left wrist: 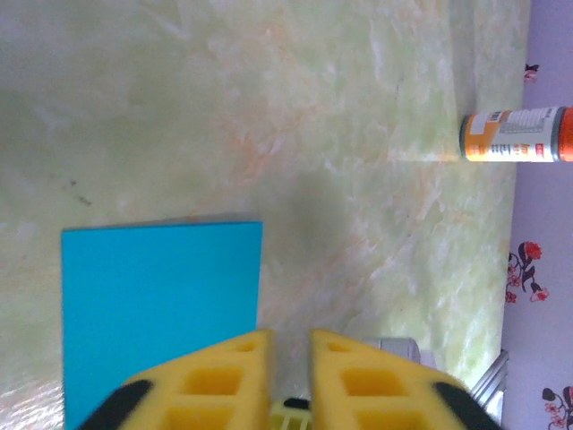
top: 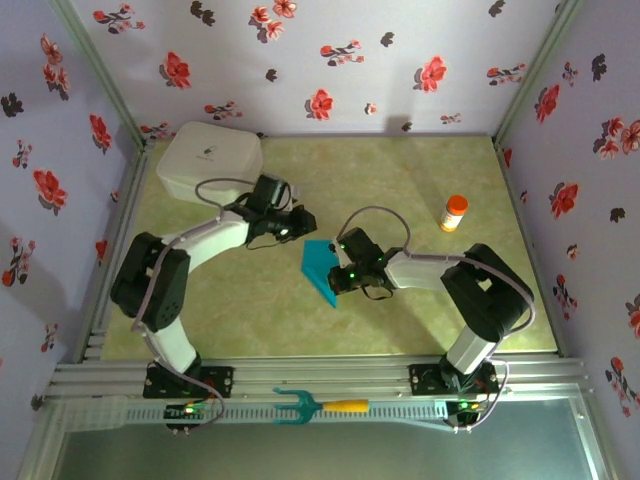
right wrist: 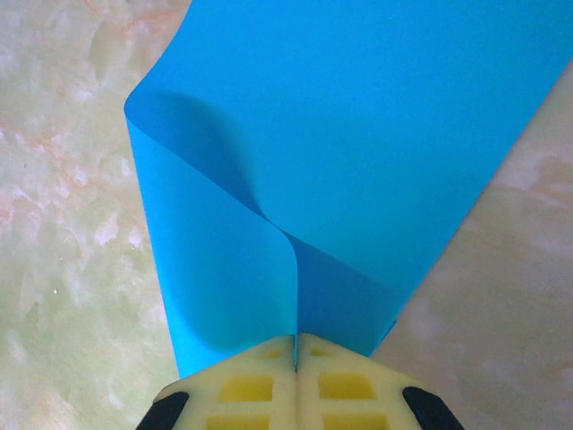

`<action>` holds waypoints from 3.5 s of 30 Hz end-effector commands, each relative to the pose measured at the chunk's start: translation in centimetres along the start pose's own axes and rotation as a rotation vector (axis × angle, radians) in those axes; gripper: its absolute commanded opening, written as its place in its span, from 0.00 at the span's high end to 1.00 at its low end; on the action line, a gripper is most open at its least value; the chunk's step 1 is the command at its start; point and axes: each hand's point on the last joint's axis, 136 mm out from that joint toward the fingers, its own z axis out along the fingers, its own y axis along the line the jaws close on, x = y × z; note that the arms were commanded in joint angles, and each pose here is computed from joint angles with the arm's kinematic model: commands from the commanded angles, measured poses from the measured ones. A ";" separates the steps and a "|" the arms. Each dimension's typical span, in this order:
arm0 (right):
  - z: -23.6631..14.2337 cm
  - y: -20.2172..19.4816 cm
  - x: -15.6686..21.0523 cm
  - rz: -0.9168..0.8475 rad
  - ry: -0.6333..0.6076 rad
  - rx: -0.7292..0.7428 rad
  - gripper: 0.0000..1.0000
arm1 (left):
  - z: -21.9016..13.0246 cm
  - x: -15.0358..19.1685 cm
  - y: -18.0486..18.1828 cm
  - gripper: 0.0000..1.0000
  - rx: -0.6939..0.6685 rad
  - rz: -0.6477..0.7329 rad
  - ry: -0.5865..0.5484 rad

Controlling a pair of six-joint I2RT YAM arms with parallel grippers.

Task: Fold a paper plane with a square sheet of paper (pick it up from the middle)
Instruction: Third fold the triangle at the center of the table.

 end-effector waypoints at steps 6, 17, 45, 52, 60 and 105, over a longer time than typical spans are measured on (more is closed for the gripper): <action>0.4 -1.3 0.5 0.014 0.032 0.049 1.00 | 0.2 5.3 -0.8 1.00 0.173 -0.119 0.068; 0.3 -1.3 0.5 0.016 0.029 0.054 1.00 | 3.0 9.0 1.4 1.00 0.106 -0.181 0.162; 0.3 -1.4 0.5 0.018 0.036 0.057 1.00 | 4.1 11.7 5.8 1.00 -0.019 -0.204 0.226; 0.3 -1.2 0.5 0.021 0.034 0.048 1.00 | 4.2 13.0 8.6 1.00 -0.089 -0.219 0.243; -0.3 -0.4 -0.1 0.024 0.024 0.022 0.94 | 4.4 12.9 9.1 1.00 -0.086 -0.219 0.235; 0.5 2.2 3.2 0.210 0.231 -0.134 0.98 | 5.0 11.7 8.1 1.00 -0.070 -0.200 0.218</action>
